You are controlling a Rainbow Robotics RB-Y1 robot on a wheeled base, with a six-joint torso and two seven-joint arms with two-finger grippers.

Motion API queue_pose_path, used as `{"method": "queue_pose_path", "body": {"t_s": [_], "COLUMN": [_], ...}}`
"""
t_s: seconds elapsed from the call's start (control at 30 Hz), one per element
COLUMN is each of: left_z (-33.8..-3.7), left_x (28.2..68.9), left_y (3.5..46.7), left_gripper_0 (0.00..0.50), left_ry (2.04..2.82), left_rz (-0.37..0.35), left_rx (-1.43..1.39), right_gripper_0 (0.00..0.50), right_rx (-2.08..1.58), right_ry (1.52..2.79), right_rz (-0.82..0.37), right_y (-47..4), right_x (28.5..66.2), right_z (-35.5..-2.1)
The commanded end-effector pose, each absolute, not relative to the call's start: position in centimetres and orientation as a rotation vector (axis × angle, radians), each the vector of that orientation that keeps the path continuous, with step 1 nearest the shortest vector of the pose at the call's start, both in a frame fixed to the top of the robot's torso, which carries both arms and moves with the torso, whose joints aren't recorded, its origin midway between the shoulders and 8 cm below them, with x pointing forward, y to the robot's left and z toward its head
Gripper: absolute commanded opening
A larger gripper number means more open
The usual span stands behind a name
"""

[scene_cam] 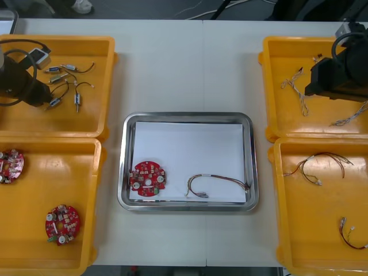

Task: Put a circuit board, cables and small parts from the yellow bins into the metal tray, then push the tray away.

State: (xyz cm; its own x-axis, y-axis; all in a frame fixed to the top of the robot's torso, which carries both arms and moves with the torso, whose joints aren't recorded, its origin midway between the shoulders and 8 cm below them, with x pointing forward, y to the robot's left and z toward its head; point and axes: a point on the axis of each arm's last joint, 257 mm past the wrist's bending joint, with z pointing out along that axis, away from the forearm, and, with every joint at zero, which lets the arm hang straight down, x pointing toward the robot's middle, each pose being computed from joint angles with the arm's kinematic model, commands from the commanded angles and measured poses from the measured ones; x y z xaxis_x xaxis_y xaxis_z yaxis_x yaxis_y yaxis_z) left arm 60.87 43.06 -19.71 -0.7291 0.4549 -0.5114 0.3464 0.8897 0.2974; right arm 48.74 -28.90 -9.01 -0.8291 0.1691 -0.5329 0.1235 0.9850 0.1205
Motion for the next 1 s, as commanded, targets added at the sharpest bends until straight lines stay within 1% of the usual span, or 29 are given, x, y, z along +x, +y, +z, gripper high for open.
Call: {"method": "queue_pose_path", "body": {"t_s": [0.03, 0.1, 0.2, 0.33, 0.37, 0.4, 0.43, 0.47, 0.5, 0.53, 0.57, 0.6, 0.63, 0.67, 0.8, 1.0], "left_z": [-17.6, -17.8, -18.2, -18.3, -18.3, -18.3, -18.3, -18.3, -18.3, -18.2, -18.3, -18.3, -18.3, -18.3, -18.2, -18.2], "left_x": [62.7, 62.7, 62.6, 62.6, 62.6, 62.6, 62.6, 62.6, 62.6, 62.7, 62.7, 62.7, 62.6, 62.7, 62.7, 62.4], "left_y": [41.0, 40.9, 40.8, 40.9, 40.9, 40.9, 40.9, 40.8, 40.8, 40.8, 40.7, 40.7, 40.7, 40.6, 40.5, 40.3], "left_gripper_0": [0.5, 0.498, 0.498, 0.477, 0.462, 0.426, 0.404, 0.349, 0.268, 0.225, 0.125, 0.043, 0.011, 0.0, 0.0, 0.0], "left_ry": [2.397, 2.399, 2.403, 2.398, 2.398, 2.398, 2.398, 2.397, 2.397, 2.396, 2.397, 2.397, 2.398, 2.396, 2.395, 2.403], "left_rz": [0.261, 0.261, 0.26, 0.263, 0.263, 0.259, 0.259, 0.257, 0.257, 0.256, 0.252, 0.252, 0.249, 0.247, 0.24, 0.22], "left_rx": [0.644, 0.644, 0.647, 0.645, 0.645, 0.645, 0.645, 0.645, 0.645, 0.645, 0.644, 0.644, 0.644, 0.645, 0.644, 0.643], "right_gripper_0": [0.5, 0.5, 0.5, 0.5, 0.5, 0.5, 0.5, 0.5, 0.5, 0.5, 0.5, 0.5, 0.5, 0.5, 0.5, 0.5], "right_rx": [0.247, 0.217, 0.197, 0.161, 0.148, 0.137, 0.132, 0.123, 0.119, 0.119, 0.113, 0.105, 0.101, 0.095, 0.064, 0.001], "right_ry": [2.516, 2.517, 2.536, 2.582, 2.591, 2.599, 2.603, 2.612, 2.621, 2.627, 2.639, 2.649, 2.656, 2.668, 2.676, 2.651], "right_rz": [0.044, -0.012, -0.041, -0.079, -0.09, -0.098, -0.098, -0.098, -0.093, -0.091, -0.088, -0.086, -0.084, -0.078, -0.049, -0.05], "right_y": [-32.8, -34.1, -35.2, -37.0, -37.3, -37.6, -37.6, -37.8, -37.9, -38.0, -38.2, -38.3, -38.4, -38.5, -38.8, -38.6], "right_x": [49.1, 49.2, 49.3, 49.3, 49.3, 49.4, 49.4, 49.6, 49.7, 49.8, 50.0, 50.2, 50.3, 50.5, 52.2, 55.7], "right_z": [-7.3, -7.2, -7.7, -8.8, -9.0, -9.1, -9.1, -9.2, -9.2, -9.3, -9.4, -9.4, -9.5, -9.5, -9.2, -8.7]}}
